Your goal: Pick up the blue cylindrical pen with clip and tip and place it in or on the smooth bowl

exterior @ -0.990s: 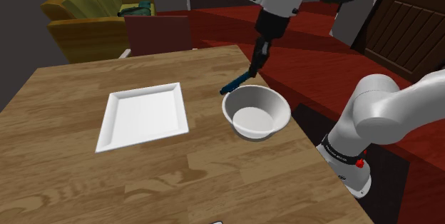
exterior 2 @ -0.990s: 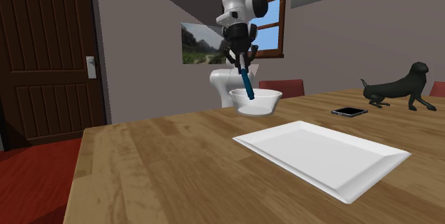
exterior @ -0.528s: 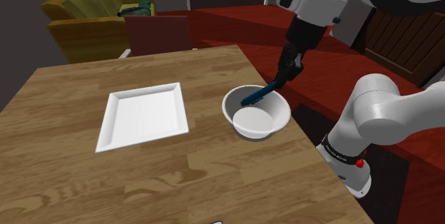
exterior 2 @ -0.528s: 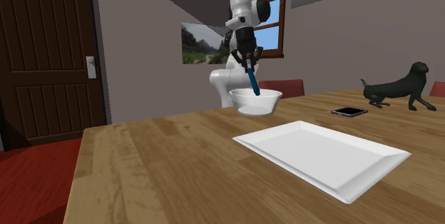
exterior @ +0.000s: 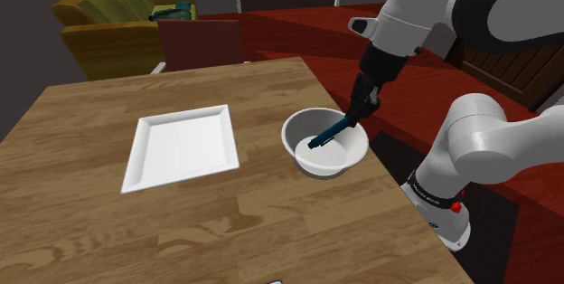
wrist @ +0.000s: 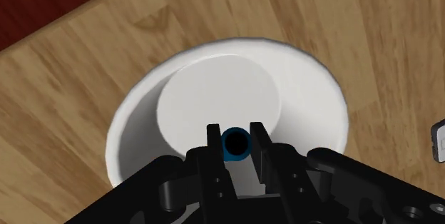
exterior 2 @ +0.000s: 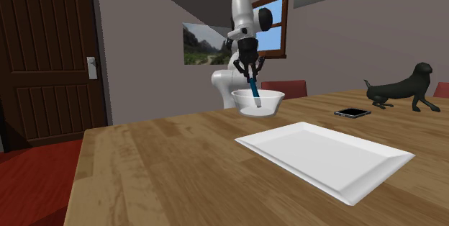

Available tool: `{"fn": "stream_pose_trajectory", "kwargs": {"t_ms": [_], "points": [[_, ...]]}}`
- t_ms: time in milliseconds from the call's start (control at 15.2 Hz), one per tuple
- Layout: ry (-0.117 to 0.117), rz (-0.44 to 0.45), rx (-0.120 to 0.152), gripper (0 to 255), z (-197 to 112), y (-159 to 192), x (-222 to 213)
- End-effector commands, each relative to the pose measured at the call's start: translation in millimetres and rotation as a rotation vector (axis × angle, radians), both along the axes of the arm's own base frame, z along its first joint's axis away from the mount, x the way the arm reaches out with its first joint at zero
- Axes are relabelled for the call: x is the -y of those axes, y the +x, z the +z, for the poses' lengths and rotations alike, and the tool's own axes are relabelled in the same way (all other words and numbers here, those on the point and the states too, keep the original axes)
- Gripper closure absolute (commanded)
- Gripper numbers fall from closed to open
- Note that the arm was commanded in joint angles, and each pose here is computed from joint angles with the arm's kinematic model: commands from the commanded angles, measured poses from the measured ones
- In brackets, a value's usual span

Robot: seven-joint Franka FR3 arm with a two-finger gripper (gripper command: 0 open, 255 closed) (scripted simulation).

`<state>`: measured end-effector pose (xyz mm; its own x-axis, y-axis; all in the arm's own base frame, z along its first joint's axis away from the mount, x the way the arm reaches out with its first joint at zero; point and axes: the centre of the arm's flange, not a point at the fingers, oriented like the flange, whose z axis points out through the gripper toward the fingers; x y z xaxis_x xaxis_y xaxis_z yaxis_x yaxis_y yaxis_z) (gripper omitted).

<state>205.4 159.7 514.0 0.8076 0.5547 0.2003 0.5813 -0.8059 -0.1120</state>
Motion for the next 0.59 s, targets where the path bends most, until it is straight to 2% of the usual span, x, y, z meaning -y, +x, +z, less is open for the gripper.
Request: {"fn": "stream_pose_trajectory", "kwargs": {"t_ms": [0,330,528], "points": [[0.000,0.000,0.000,255,-12.1,-1.0,0.2],[0.000,0.000,0.000,255,-37.4,-1.0,0.2],[0.000,0.000,0.000,255,-37.4,-1.0,0.2]]}}
